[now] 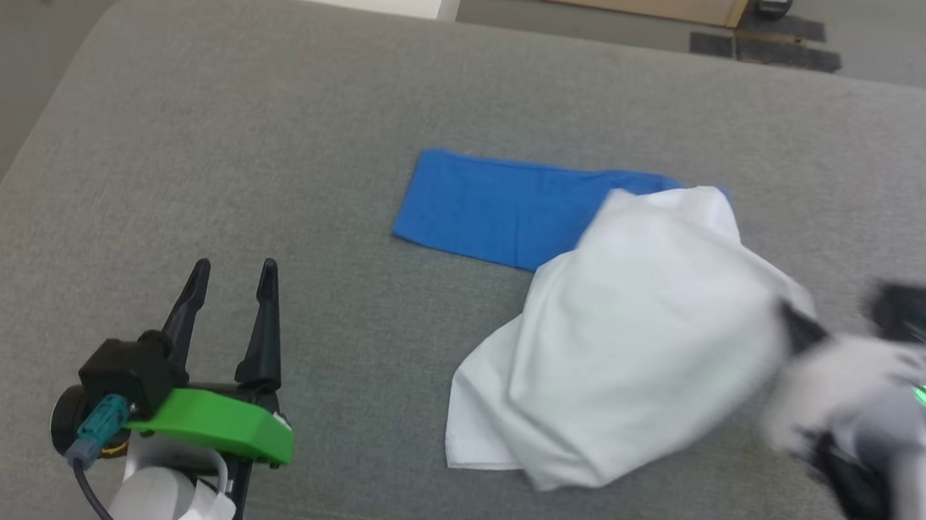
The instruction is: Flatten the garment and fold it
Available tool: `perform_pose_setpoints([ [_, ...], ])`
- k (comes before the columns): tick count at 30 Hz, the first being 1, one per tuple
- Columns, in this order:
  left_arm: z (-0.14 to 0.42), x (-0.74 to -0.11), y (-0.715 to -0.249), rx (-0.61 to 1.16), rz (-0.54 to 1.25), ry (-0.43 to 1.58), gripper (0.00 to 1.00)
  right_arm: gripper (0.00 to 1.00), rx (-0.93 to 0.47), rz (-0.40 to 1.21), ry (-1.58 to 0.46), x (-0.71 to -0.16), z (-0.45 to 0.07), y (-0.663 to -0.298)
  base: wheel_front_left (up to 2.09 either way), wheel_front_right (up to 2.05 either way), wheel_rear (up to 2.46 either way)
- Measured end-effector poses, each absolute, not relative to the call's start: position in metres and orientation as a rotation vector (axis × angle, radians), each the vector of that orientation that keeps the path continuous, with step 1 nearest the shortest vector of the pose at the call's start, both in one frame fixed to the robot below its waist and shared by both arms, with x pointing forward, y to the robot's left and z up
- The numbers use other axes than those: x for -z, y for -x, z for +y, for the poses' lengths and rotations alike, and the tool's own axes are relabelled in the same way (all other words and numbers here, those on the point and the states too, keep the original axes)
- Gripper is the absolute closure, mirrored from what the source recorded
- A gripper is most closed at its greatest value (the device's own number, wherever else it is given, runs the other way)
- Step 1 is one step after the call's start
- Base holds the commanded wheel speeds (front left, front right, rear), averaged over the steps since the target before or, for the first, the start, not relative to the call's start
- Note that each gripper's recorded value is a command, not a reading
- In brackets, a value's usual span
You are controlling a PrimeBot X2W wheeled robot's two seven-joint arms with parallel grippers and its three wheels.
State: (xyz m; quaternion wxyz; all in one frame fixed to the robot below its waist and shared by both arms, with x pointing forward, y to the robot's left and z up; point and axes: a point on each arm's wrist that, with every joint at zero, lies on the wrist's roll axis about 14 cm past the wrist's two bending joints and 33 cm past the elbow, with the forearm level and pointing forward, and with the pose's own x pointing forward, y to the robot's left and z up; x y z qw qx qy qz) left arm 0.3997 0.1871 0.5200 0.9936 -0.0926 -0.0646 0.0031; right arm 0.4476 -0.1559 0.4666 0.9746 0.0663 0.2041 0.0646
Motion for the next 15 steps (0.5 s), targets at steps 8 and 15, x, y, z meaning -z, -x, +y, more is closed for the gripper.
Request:
perform_pose_setpoints([
  [8,0.173,-0.527,-0.397,0.035,-0.148,0.192,0.00,1.00,0.437,0.495,-0.131,-0.448,-0.342,-0.332,0.00,0.00,0.00],
  [15,0.162,-0.530,-0.401,0.067,-0.153,0.196,0.00,0.00,0.532,0.543,-0.162,-0.431,-0.366,-0.299,0.00,0.00,0.00],
])
